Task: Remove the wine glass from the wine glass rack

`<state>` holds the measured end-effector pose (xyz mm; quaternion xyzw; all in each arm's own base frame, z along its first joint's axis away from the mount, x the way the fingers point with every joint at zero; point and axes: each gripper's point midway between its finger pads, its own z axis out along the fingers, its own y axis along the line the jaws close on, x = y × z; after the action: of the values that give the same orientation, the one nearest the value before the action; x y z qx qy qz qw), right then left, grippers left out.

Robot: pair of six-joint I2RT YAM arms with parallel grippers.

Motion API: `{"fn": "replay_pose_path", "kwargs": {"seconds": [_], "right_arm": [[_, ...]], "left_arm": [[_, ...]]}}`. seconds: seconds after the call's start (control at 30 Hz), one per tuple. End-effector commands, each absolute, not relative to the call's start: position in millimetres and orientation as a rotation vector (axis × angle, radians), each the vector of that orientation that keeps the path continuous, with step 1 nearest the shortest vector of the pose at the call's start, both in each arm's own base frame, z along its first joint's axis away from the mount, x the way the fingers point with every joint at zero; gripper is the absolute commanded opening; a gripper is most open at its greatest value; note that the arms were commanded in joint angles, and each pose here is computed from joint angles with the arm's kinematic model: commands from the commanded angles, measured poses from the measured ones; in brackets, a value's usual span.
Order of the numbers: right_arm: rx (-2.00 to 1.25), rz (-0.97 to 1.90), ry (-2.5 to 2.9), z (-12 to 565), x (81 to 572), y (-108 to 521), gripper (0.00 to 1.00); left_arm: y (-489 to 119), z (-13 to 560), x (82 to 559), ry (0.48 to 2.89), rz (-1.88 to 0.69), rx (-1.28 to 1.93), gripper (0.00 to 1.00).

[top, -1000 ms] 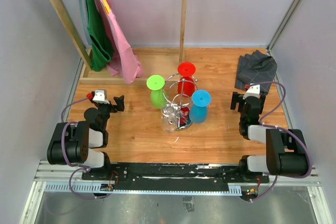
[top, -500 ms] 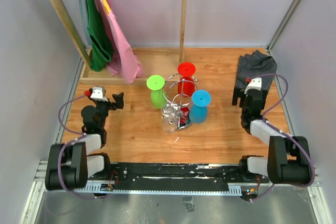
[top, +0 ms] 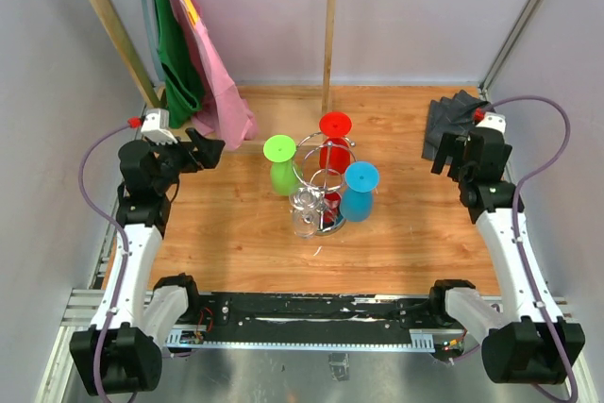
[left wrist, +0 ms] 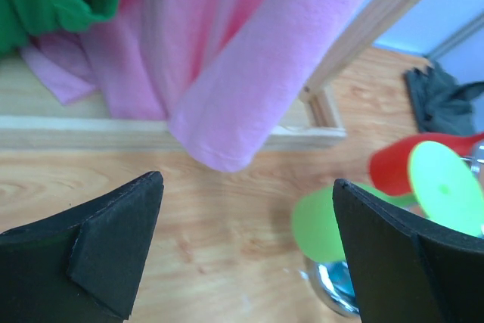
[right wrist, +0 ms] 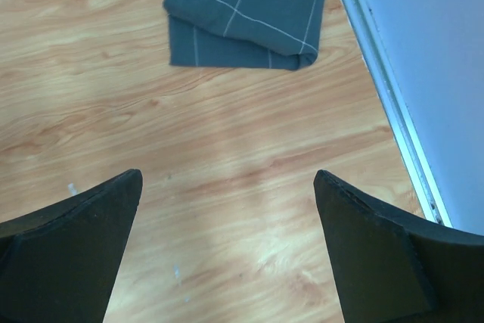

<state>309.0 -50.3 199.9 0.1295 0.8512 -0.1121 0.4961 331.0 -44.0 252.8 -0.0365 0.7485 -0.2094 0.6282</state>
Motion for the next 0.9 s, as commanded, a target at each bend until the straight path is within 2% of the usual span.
{"fn": "replay_pose_path", "kwargs": {"seconds": [0.0,0.2,0.43,0.87], "right_arm": [[0.316,-0.093,2.247,214.0,267.0,-19.6,0.98],[0.291,0.101,2.274,251.9,249.5,8.6,0.99],[0.280,0.252,2.290,267.8,240.0,30.1,0.99],[0.271,0.247,2.275,277.4,240.6,29.5,0.99]], "left_arm": [[-80.7,250.2,303.5,1.905,-0.796,-0.200,0.99],[-112.7,260.1,289.1,1.935,-1.149,-0.342,0.92],[-134.6,263.1,287.2,1.976,-1.324,-0.409,0.75],[-173.3,270.2,300.8,2.026,-1.451,-0.399,0.69]]}}
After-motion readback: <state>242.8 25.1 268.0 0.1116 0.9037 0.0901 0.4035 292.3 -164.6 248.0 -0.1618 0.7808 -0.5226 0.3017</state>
